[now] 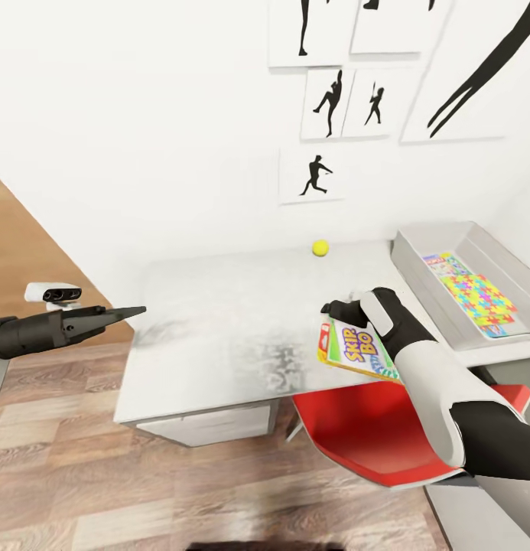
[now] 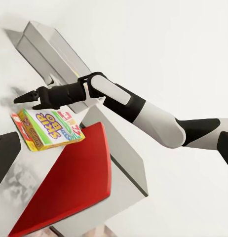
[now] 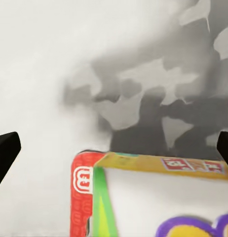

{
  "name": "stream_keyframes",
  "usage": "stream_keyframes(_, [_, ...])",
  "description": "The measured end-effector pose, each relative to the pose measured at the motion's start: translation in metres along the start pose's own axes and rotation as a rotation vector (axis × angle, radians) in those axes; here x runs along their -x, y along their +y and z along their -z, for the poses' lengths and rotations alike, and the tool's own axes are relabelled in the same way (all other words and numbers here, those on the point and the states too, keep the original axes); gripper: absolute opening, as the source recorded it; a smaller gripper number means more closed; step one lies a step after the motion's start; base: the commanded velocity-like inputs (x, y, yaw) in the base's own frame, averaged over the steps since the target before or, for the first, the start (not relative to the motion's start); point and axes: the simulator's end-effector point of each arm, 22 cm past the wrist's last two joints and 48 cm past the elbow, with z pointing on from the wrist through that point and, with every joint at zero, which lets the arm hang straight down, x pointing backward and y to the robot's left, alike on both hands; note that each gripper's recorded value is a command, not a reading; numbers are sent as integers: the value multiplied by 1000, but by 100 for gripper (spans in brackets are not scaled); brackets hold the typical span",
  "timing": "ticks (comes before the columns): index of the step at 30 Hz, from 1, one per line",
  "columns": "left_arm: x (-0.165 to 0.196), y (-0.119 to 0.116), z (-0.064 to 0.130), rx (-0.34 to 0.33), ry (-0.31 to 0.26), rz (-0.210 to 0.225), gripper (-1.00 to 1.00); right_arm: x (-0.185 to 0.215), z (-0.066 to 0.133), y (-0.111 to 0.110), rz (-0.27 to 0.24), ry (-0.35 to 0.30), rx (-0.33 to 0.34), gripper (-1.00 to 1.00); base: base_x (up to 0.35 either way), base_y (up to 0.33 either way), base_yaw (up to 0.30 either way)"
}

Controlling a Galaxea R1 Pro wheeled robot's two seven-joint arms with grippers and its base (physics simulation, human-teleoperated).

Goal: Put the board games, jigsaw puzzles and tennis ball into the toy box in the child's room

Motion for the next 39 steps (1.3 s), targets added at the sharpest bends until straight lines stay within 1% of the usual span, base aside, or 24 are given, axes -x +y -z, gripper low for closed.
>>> stream_keyframes(13, [0,0,0,0,0,0,100,0,0,0,0,0,0,100,-101,89,0])
stream_keyframes(39, [0,0,0,0,0,0,100,0,0,0,0,0,0,100,-71,3,0])
